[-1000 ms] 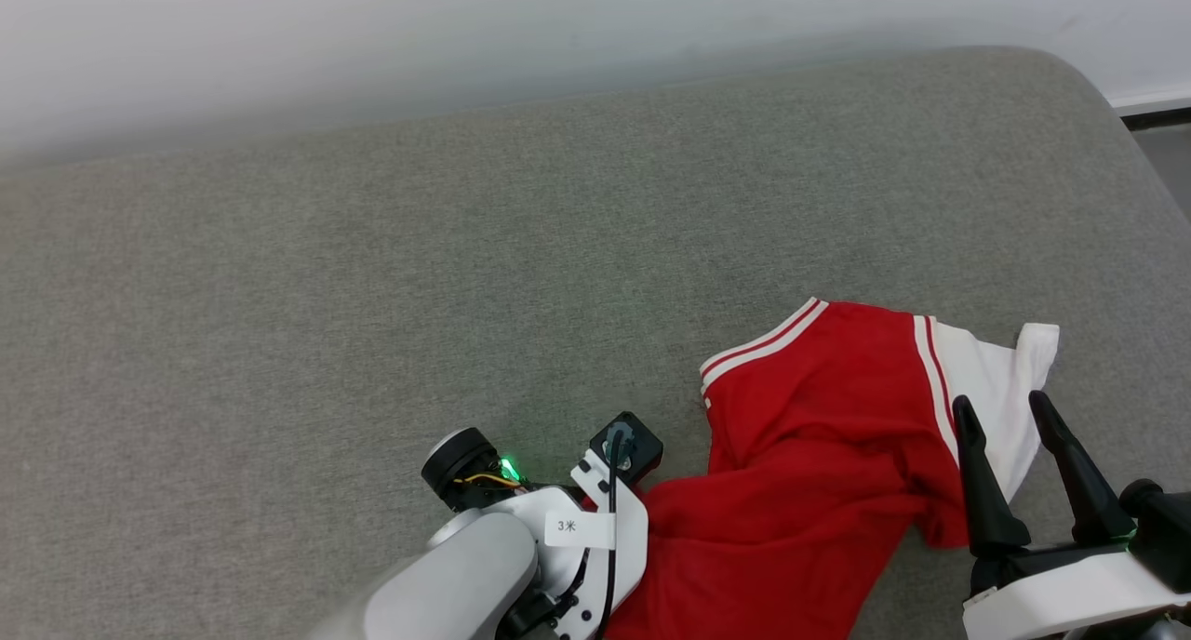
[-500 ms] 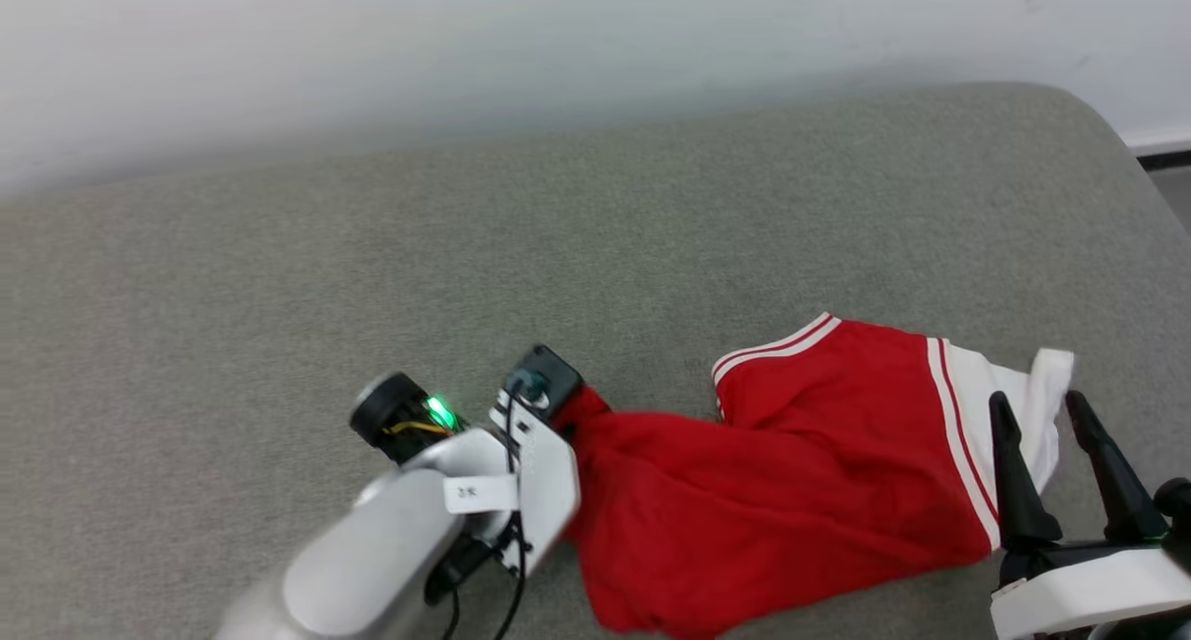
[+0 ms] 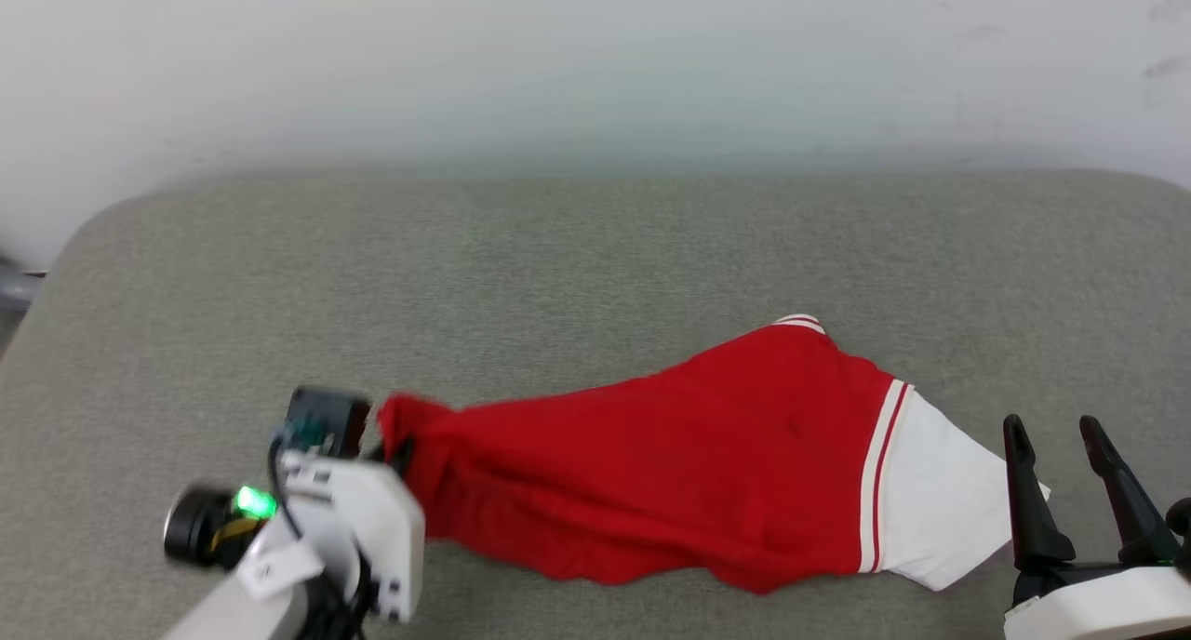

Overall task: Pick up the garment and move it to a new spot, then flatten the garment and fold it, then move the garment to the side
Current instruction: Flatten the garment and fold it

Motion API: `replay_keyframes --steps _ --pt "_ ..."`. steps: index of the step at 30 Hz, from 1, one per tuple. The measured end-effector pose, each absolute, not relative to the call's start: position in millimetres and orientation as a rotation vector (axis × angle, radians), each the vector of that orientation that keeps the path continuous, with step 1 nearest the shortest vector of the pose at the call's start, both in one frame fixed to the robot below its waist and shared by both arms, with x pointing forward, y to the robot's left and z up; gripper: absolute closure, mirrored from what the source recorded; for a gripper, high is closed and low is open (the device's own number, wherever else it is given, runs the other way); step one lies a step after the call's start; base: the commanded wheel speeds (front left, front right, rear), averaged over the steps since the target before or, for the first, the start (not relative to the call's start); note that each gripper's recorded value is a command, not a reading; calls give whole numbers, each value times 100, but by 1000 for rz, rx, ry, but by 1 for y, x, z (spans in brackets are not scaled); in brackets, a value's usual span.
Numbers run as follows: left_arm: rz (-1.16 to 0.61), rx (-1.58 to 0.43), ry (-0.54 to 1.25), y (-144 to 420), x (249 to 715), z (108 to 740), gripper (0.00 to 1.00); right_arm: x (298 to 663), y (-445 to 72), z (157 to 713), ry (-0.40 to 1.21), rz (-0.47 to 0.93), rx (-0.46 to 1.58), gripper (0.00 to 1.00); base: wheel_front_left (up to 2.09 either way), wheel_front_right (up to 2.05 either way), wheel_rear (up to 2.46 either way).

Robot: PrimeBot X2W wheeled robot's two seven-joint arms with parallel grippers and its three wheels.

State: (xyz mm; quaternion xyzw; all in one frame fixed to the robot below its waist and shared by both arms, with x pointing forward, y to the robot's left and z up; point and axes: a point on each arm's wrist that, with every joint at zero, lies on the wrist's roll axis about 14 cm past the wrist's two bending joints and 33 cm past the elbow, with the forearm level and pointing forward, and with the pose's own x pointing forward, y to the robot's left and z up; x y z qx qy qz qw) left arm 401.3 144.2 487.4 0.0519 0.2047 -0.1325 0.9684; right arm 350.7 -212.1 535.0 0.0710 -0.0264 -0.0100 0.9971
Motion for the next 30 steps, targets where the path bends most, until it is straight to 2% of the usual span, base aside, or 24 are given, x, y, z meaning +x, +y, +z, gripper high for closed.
replay_keyframes --steps 6,10,15,16,17,18,22,30 --pt "-59 -81 607 191 326 427 100 357 -195 541 -60 35 139 0 0 0 0" --pt "3 -214 722 187 279 389 100 360 -188 545 -65 59 132 0 0 0 0" --pt "19 -310 755 174 259 372 100 360 -184 547 -62 74 123 0 0 0 0" --pt "29 -319 743 175 260 373 63 360 -183 547 -59 75 122 0 0 0 0" --pt "40 -335 728 175 262 374 36 360 -183 547 -59 77 120 0 0 0 0" --pt "45 -341 720 175 263 375 0 360 -182 549 -60 80 107 0 0 0 0" --pt "54 -306 636 183 277 387 0 359 -180 555 -73 86 101 0 0 0 0" --pt "68 -185 286 211 325 456 0 355 -182 560 -83 83 99 0 0 0 0"
